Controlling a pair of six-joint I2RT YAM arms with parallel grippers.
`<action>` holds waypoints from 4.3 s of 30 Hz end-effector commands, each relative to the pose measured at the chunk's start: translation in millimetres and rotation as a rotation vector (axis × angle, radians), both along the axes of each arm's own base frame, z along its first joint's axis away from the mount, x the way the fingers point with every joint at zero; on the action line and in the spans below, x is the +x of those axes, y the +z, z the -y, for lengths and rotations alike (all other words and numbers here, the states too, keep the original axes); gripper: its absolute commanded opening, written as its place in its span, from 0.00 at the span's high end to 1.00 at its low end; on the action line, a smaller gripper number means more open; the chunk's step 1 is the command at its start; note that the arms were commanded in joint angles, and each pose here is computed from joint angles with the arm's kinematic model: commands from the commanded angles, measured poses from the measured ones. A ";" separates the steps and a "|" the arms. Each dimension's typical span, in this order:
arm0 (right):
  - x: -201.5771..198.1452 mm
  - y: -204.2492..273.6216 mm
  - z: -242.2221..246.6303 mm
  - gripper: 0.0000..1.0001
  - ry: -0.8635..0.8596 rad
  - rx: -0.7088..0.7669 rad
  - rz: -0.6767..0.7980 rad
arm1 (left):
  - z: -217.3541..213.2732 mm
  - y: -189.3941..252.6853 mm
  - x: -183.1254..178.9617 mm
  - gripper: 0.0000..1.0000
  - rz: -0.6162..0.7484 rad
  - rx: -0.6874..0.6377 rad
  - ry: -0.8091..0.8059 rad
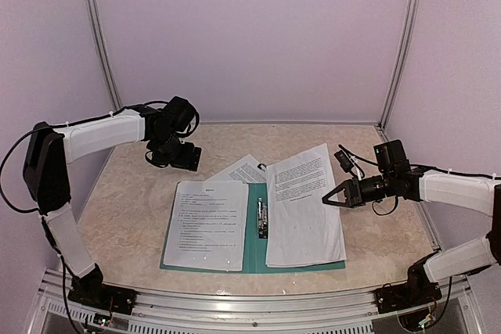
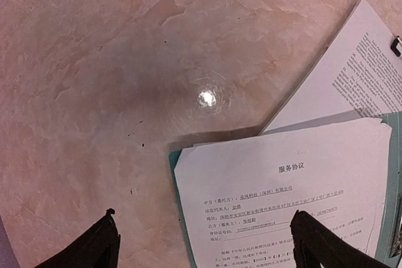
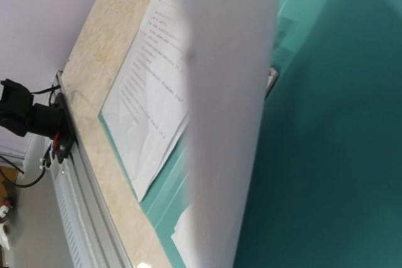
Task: Put the files into the folder
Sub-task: Insert the spring clip onto the folder.
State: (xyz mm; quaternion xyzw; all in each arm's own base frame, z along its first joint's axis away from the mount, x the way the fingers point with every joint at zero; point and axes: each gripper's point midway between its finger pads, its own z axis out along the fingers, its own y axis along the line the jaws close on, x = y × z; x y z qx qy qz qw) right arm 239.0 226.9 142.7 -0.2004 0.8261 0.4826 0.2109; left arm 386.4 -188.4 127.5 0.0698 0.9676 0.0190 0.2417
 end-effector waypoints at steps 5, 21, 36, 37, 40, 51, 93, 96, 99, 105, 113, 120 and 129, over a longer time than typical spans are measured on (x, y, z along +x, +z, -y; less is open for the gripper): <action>1.7 -5.8 -2.8 1.00 -0.005 -0.006 -0.008 | 1.8 -0.8 1.2 0.08 0.003 0.029 -0.006; 9.5 -19.7 -5.3 1.00 -0.032 0.005 -0.050 | -0.1 -2.8 0.7 0.08 0.002 0.046 -0.008; 30.1 -63.1 3.2 1.00 -0.044 -0.188 -0.098 | 5.8 -5.0 -3.4 0.08 -0.004 0.059 -0.028; 31.3 -64.7 3.4 1.00 -0.038 -0.200 -0.098 | 6.6 -5.2 -3.8 0.07 -0.004 0.060 -0.030; 35.7 -68.0 2.7 1.00 -0.034 -0.212 -0.105 | 7.8 -5.6 -4.6 0.07 -0.005 0.061 -0.033; 34.4 -79.3 6.7 1.00 -0.034 -0.254 -0.123 | 9.3 -5.4 -5.1 0.07 -0.002 0.083 -0.041; 29.1 -103.0 13.8 0.92 -0.008 -0.416 -0.129 | 9.4 -9.0 -4.2 0.08 -0.002 0.138 -0.044; 27.6 -101.8 13.1 0.96 -0.003 -0.416 -0.128 | 9.2 -11.0 -4.2 0.08 -0.006 0.143 -0.045; 25.8 -101.7 12.9 0.99 0.001 -0.417 -0.129 | 10.6 -12.1 -4.5 0.08 -0.006 0.144 -0.046; 23.3 -101.6 13.3 1.00 0.010 -0.425 -0.125 | 12.5 -13.9 -5.5 0.08 -0.009 0.148 -0.052; 24.0 -97.1 13.7 1.00 0.011 -0.428 -0.109 | 14.8 -13.7 -5.0 0.07 -0.008 0.149 -0.057; 25.1 -98.1 11.5 1.00 0.020 -0.420 -0.110 | 16.4 -13.9 -5.5 0.07 -0.009 0.149 -0.061; 25.9 -101.5 6.6 0.99 0.034 -0.414 -0.117 | 19.3 -16.1 -5.6 0.07 -0.012 0.155 -0.067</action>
